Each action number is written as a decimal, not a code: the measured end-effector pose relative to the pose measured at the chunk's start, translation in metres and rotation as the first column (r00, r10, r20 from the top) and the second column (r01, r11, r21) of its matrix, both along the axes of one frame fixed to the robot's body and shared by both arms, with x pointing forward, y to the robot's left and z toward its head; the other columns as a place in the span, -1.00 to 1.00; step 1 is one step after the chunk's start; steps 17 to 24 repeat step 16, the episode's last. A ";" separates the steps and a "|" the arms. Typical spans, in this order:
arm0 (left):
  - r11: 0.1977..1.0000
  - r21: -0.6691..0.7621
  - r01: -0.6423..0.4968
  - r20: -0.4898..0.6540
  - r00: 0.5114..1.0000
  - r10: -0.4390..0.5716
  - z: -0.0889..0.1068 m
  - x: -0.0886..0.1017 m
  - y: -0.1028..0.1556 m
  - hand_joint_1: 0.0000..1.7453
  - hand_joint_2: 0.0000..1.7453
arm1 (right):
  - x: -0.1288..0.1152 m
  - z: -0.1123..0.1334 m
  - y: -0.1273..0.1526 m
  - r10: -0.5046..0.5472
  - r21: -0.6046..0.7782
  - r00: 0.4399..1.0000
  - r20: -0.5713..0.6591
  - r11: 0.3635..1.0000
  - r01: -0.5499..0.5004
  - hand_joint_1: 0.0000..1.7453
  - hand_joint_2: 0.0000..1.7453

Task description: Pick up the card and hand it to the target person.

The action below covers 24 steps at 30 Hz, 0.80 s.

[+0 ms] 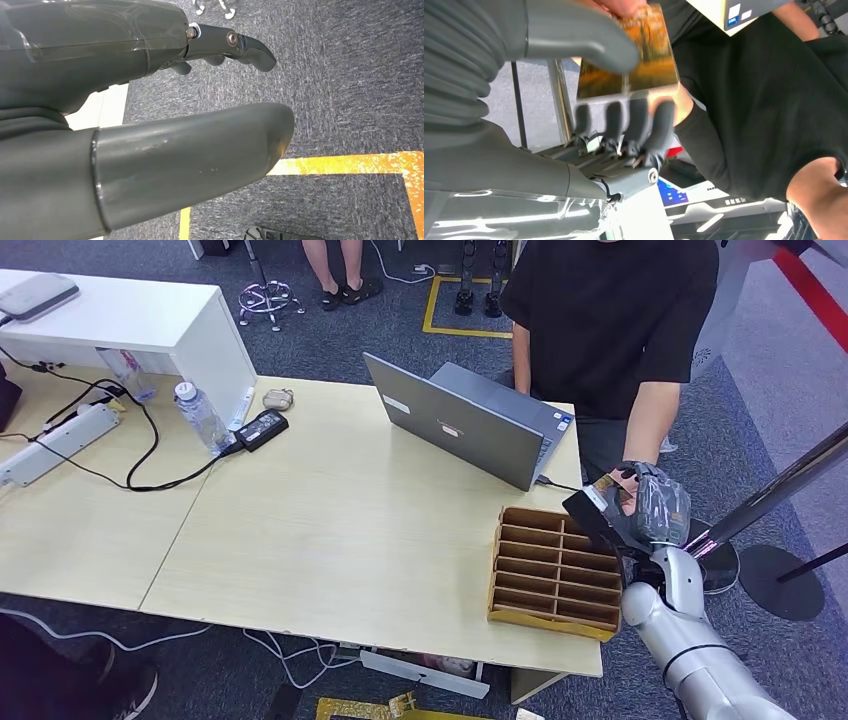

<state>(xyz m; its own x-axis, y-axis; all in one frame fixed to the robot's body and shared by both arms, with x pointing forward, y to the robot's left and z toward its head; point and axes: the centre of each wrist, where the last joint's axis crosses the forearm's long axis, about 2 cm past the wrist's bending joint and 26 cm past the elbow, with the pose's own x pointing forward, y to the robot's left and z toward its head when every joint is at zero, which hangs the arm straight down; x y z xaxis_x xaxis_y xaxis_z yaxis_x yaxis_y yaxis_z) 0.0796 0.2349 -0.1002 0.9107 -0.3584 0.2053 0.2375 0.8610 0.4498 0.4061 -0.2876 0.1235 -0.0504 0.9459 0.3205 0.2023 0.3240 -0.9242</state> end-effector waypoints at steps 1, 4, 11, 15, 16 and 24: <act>1.000 0.000 0.000 0.000 1.000 0.000 0.000 0.000 0.000 -1.00 -1.00 | 0.000 0.000 0.000 0.000 0.001 1.000 -0.002 1.000 0.000 -1.00 1.00; 1.000 0.000 -0.001 0.000 1.000 0.001 0.000 0.000 0.000 -1.00 -1.00 | 0.000 -0.001 0.000 0.000 -0.004 1.000 -0.005 1.000 0.000 -1.00 1.00; 1.000 -0.001 -0.002 -0.002 1.000 0.002 0.000 0.000 0.000 -1.00 -1.00 | 0.000 0.002 0.001 -0.012 0.011 1.000 0.021 1.000 0.012 -1.00 1.00; 1.000 -0.001 -0.002 -0.002 1.000 0.002 0.000 0.000 0.000 -1.00 -1.00 | 0.000 0.002 0.001 -0.012 0.011 1.000 0.021 1.000 0.012 -1.00 1.00; 1.000 -0.001 -0.002 -0.002 1.000 0.002 0.000 0.000 0.000 -1.00 -1.00 | 0.000 0.002 0.001 -0.012 0.011 1.000 0.021 1.000 0.012 -1.00 1.00; 1.000 -0.001 -0.002 -0.002 1.000 0.002 0.000 0.000 0.000 -1.00 -1.00 | 0.000 0.002 0.001 -0.012 0.011 1.000 0.021 1.000 0.012 -1.00 1.00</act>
